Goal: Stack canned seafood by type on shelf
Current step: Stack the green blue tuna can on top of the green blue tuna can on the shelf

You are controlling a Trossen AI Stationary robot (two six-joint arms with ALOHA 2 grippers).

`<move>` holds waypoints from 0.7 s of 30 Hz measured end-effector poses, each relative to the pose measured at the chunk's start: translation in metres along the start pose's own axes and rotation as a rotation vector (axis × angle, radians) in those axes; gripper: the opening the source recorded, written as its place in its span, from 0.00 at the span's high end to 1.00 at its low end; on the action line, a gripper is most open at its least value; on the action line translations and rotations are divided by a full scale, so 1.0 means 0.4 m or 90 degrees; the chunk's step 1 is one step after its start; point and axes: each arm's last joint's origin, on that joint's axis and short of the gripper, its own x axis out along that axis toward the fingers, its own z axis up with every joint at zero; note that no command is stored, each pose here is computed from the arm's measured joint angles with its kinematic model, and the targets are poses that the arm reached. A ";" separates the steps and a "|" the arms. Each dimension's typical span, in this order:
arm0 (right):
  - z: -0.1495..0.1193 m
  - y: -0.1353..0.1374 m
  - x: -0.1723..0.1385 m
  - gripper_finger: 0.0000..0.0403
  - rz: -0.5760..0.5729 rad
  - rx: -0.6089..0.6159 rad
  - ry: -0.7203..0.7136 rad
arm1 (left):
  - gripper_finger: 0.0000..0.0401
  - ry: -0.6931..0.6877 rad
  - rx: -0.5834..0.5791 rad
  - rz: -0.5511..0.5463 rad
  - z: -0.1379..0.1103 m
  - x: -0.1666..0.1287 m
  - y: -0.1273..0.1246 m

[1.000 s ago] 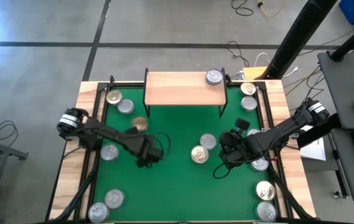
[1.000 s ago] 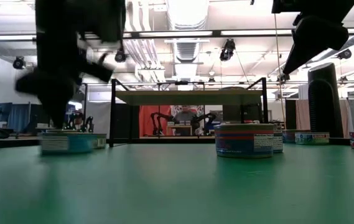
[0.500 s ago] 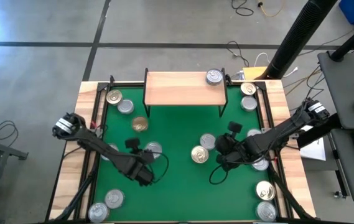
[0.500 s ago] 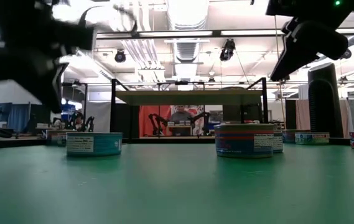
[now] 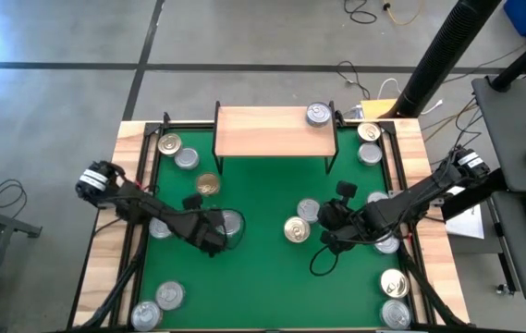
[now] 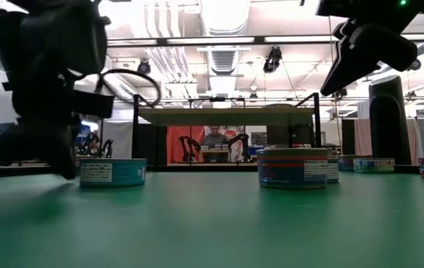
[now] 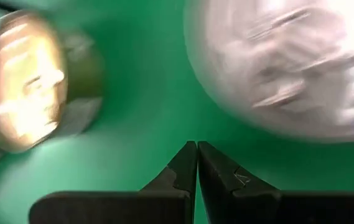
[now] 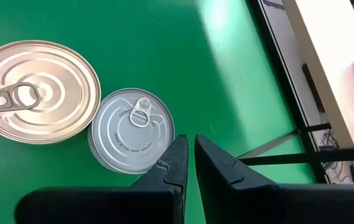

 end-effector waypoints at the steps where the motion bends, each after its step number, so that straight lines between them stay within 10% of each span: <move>1: 0.000 0.000 0.000 0.94 0.000 0.000 0.000 | 1.00 -0.011 0.007 -0.022 0.004 0.002 -0.004; 15: 0.002 0.001 0.000 0.94 0.003 0.004 -0.004 | 1.00 -0.281 0.186 -0.382 0.128 -0.086 -0.104; 21: 0.000 0.002 0.002 0.94 0.002 0.004 -0.003 | 1.00 -0.281 0.189 -0.243 0.151 -0.105 -0.064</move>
